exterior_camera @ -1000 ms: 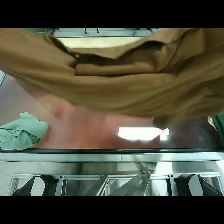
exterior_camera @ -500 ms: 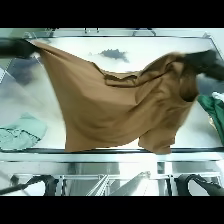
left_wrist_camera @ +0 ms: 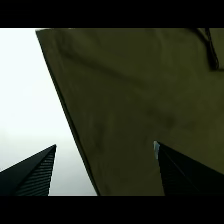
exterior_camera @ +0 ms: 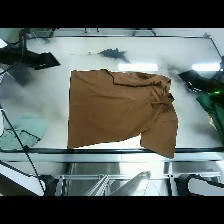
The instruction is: Fold the shirts.
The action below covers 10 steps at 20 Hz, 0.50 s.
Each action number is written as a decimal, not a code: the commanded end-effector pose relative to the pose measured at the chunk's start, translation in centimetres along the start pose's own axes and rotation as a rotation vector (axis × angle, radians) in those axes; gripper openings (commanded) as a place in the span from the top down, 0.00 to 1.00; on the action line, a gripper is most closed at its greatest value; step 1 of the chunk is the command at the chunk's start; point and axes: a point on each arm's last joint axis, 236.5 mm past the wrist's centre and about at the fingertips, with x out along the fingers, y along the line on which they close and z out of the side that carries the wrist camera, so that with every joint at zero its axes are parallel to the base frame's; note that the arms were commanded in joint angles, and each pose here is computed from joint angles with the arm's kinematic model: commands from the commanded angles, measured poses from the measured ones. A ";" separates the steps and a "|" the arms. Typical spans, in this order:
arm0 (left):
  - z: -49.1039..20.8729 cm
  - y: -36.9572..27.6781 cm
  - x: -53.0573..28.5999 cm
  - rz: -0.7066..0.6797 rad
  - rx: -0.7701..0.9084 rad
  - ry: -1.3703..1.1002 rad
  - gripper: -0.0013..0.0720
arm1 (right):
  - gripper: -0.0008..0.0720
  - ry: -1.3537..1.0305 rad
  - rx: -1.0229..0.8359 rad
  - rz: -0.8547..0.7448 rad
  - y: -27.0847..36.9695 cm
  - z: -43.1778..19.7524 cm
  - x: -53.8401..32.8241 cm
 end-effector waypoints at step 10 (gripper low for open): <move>-24.2 -2.2 -2.3 -0.096 -0.454 0.357 0.02 | 0.50 0.561 0.092 -0.086 -10.9 -15.0 -5.1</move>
